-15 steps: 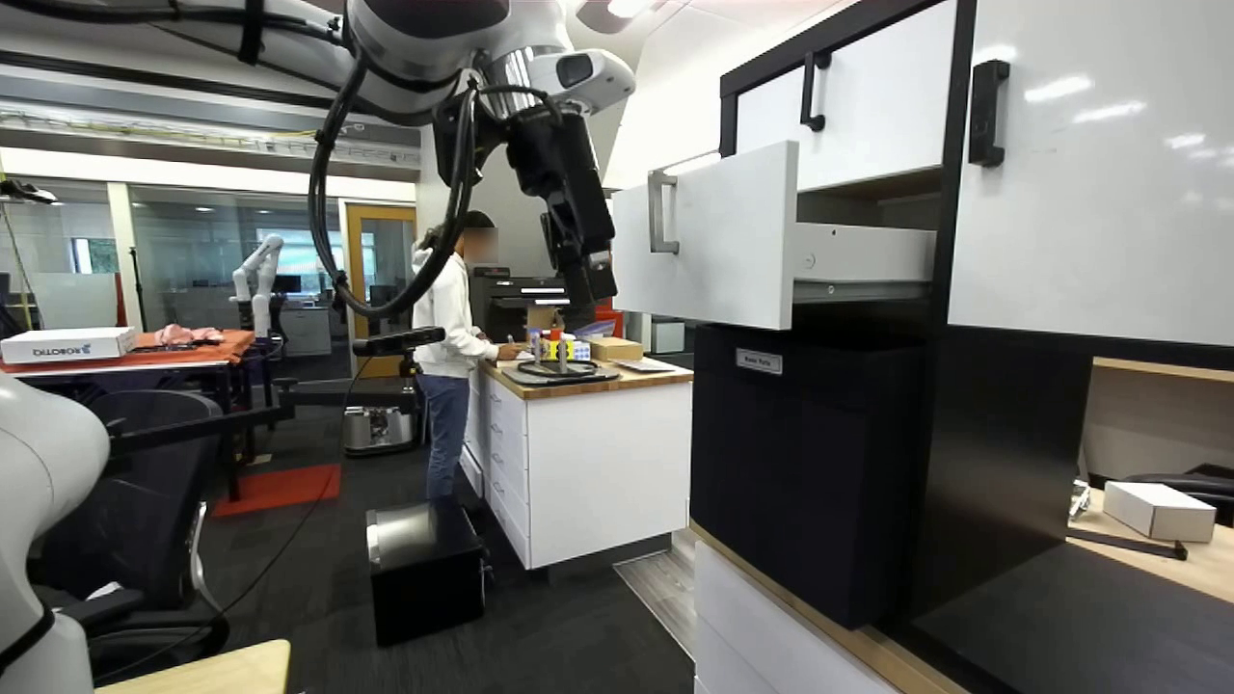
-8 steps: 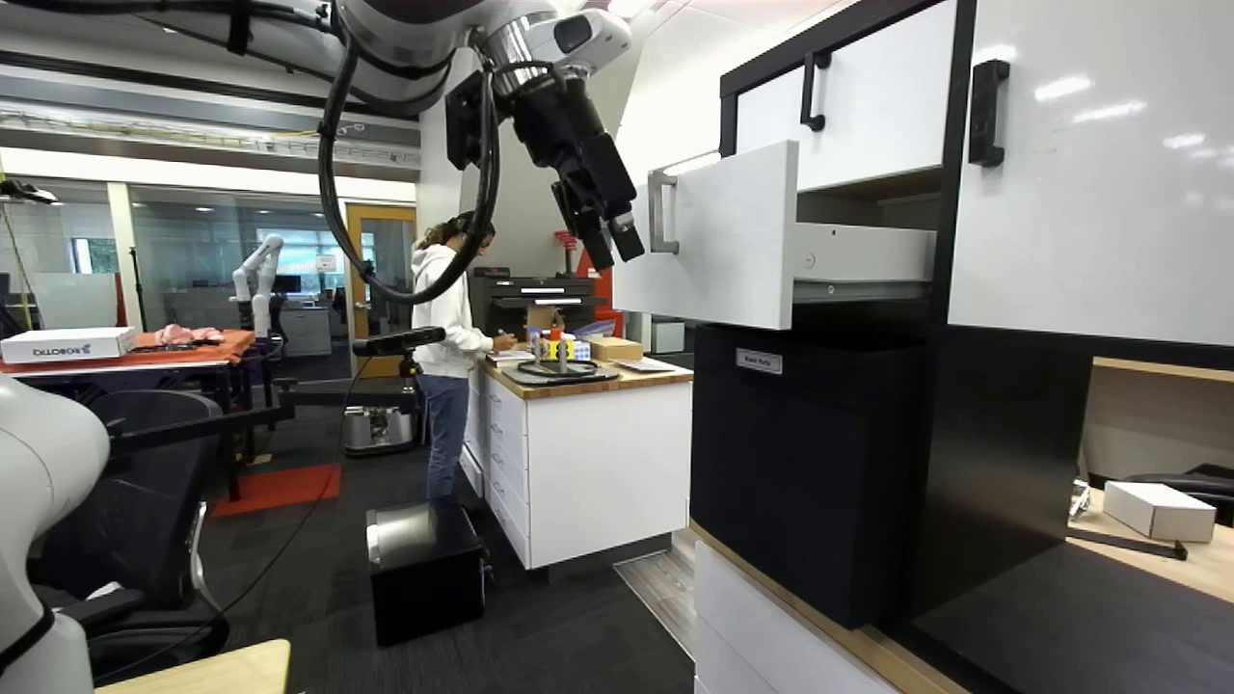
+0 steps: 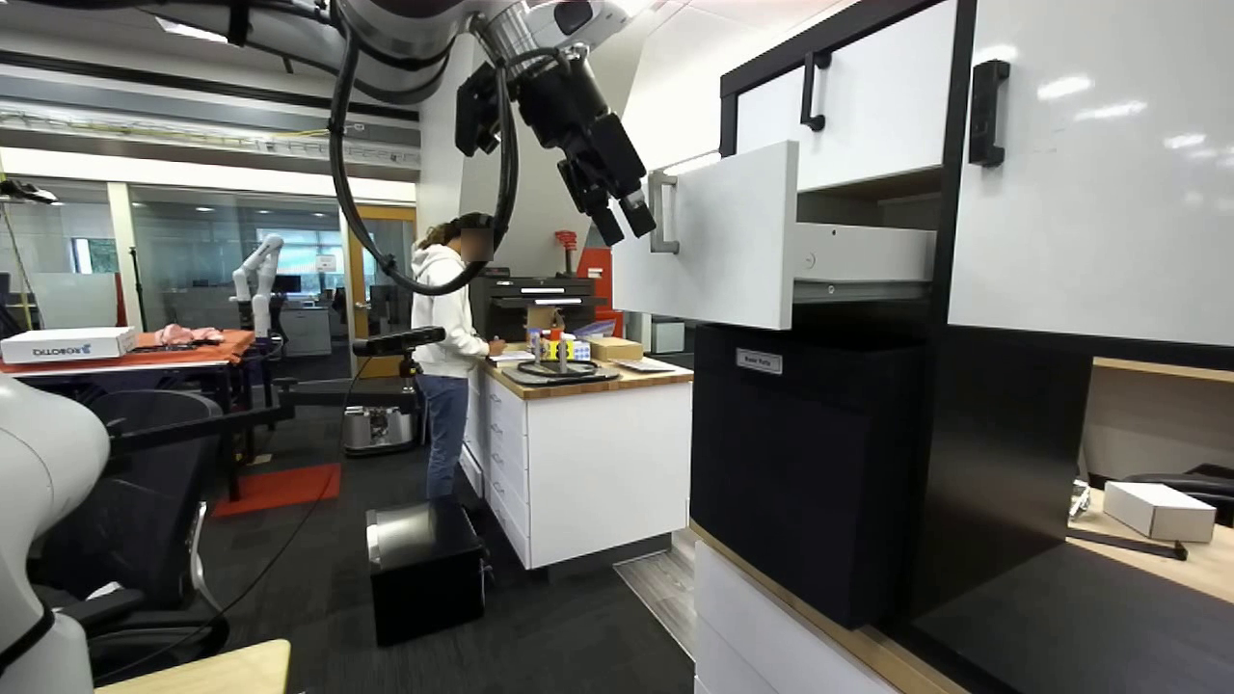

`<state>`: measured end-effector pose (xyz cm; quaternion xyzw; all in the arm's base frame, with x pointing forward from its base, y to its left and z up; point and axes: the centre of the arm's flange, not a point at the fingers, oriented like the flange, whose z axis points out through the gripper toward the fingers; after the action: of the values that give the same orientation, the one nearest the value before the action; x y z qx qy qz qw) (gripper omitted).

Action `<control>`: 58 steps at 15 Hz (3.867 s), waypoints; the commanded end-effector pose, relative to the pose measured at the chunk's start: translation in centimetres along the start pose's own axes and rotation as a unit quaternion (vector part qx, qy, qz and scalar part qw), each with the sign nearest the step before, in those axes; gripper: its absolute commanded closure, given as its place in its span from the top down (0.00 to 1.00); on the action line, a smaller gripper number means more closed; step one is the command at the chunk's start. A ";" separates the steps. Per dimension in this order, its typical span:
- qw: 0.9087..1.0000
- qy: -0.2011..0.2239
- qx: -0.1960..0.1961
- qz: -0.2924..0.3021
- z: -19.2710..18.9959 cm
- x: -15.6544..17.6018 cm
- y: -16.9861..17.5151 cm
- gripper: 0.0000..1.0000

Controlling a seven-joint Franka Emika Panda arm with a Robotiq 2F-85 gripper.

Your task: Close the bottom drawer of the black and white file cabinet

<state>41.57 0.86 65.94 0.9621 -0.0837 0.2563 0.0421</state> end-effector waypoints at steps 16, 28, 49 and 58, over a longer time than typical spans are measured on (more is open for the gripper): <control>0.997 0.068 0.006 -0.031 0.7 2.3 -4.4 0.47; 0.995 0.087 0.006 -0.041 0.9 2.7 -3.0 0.05; 0.990 0.124 0.030 -0.061 10.7 17.2 -2.3 0.05; 0.988 0.132 0.042 -0.069 14.3 21.8 -3.1 0.05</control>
<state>64.89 2.09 65.24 0.9217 0.0008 0.3875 0.0175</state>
